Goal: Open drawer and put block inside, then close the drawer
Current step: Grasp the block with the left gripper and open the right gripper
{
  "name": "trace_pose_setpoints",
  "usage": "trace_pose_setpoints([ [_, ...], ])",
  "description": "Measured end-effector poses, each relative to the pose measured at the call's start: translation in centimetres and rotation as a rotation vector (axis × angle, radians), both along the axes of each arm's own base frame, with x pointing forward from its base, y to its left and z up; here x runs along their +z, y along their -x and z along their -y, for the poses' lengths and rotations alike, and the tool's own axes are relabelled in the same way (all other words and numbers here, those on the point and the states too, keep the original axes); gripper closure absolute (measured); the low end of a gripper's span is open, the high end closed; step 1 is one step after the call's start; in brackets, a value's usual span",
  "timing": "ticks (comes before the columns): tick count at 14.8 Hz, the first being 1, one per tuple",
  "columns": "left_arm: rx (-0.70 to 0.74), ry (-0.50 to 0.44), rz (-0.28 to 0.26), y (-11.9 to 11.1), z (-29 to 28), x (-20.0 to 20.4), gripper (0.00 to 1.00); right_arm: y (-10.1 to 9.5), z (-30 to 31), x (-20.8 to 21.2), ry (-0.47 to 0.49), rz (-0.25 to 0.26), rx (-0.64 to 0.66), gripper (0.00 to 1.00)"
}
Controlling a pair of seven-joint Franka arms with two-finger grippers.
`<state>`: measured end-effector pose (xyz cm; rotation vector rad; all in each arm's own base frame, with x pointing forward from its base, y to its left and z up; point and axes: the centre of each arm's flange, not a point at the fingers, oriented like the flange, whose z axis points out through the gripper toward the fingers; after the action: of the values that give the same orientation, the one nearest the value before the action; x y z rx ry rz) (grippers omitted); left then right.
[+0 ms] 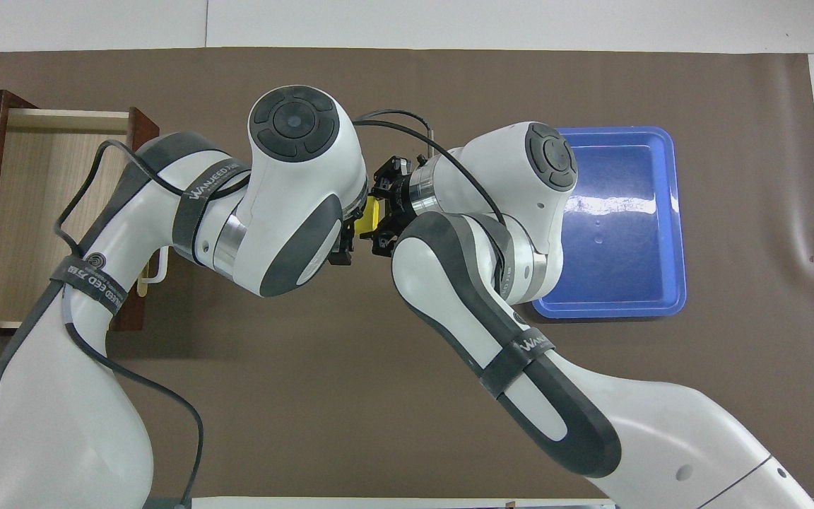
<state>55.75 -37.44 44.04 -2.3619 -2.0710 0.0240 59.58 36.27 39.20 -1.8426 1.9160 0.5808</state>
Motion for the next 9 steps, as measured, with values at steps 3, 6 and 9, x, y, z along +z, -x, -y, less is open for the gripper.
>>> trace_pose_setpoints([
  [3,-0.018,0.004,0.021,0.41,0.89,-0.16,0.19,0.12,-0.01,-0.29,0.004,-0.006,0.003,0.44],
  [6,-0.014,0.0,0.024,0.31,0.66,-0.13,0.44,0.17,-0.07,-0.64,0.007,-0.007,0.0,0.44],
  [9,-0.014,0.0,0.024,0.3,0.65,-0.13,0.44,0.17,-0.09,-0.65,0.007,-0.006,0.0,0.44],
])
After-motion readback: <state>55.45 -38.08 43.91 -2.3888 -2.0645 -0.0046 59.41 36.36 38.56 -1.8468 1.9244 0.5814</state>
